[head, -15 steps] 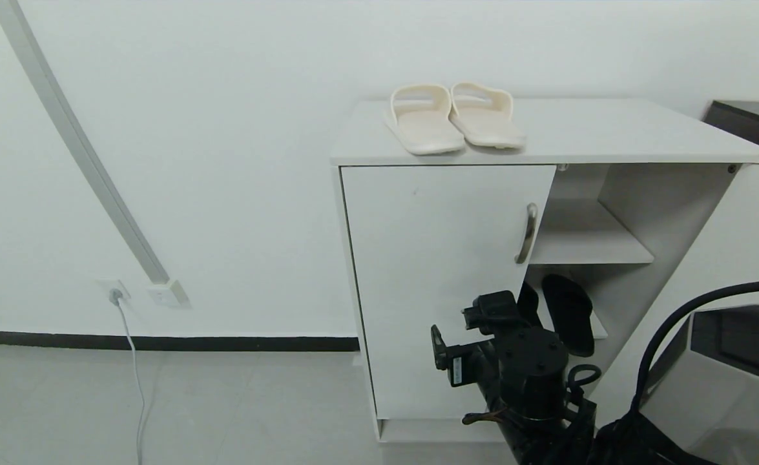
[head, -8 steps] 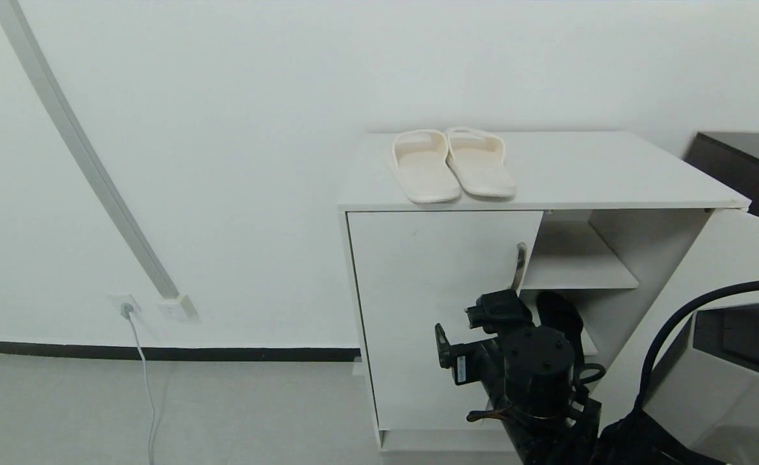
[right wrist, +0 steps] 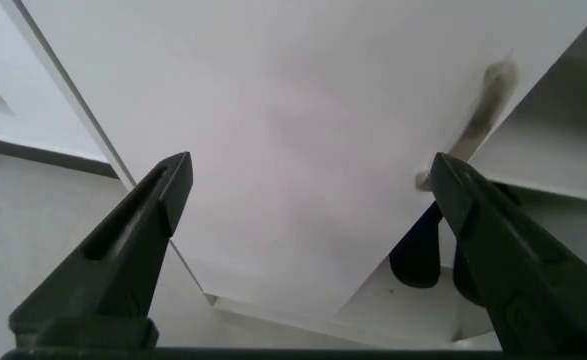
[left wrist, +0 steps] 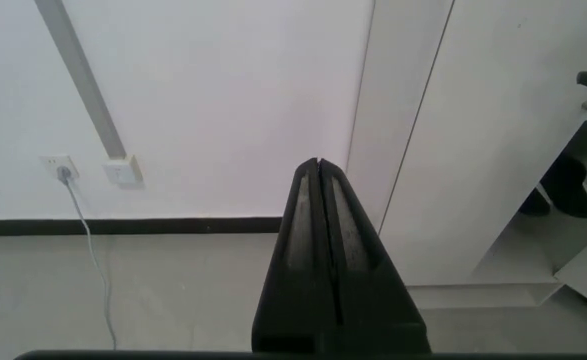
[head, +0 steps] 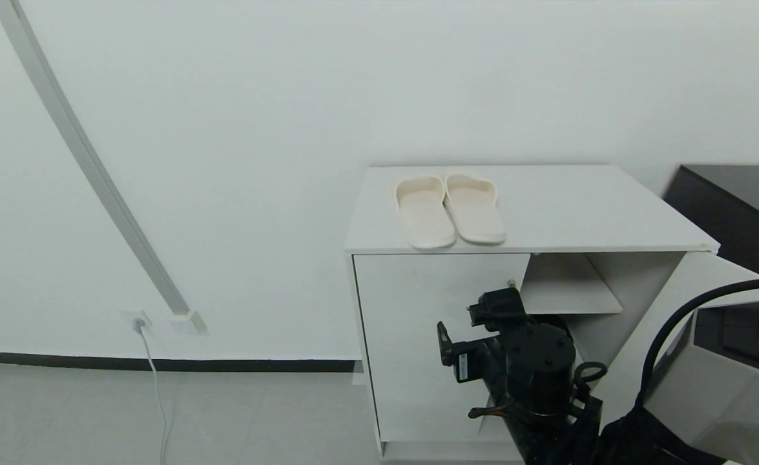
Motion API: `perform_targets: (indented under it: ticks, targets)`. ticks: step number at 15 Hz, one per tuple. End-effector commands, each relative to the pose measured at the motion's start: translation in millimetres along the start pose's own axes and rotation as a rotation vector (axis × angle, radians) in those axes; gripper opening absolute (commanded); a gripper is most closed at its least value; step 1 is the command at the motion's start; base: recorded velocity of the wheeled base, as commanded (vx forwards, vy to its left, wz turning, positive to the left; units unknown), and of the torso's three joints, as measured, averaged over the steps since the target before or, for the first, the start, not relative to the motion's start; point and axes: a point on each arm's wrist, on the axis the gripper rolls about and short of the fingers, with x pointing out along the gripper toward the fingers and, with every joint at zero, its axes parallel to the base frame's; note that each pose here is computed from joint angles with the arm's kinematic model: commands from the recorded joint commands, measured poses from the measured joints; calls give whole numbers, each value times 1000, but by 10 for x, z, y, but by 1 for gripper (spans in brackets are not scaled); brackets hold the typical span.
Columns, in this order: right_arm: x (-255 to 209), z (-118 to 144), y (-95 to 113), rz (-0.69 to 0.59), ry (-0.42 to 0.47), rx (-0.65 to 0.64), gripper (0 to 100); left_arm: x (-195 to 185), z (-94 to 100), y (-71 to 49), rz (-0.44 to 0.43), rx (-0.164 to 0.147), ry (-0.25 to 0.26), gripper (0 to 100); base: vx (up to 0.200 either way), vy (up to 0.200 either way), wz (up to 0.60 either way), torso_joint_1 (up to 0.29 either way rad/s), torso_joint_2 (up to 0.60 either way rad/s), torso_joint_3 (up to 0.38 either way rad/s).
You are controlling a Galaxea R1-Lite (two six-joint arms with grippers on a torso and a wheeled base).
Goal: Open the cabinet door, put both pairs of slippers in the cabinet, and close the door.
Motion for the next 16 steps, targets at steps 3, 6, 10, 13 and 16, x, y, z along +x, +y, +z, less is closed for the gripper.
perform_targets:
  ticks: [3,6,10,13,16]
  targets:
    - [1,1,-5,-1,-1,1,100,1,1,0,1,0,1,0,0,0,0,238,-567,-325]
    - [4,9,-9,-2,-7,6,100,1,1,0,1,0,1,0,0,0,0,261,-597,-331]
    - [4,10,-9,-2,-8,5,100,1,0,0,1,0,2,0,0,0,0,223,-493,-272]
    - [37,51,-14,-6,-26,-3,100,1,0,0,1,0,2,0,0,0,0,167,-380,-204]
    - [232,314,-39,4,-94,-17,100,1,0,0,1,0,2,0,0,0,0,19,-27,-19]
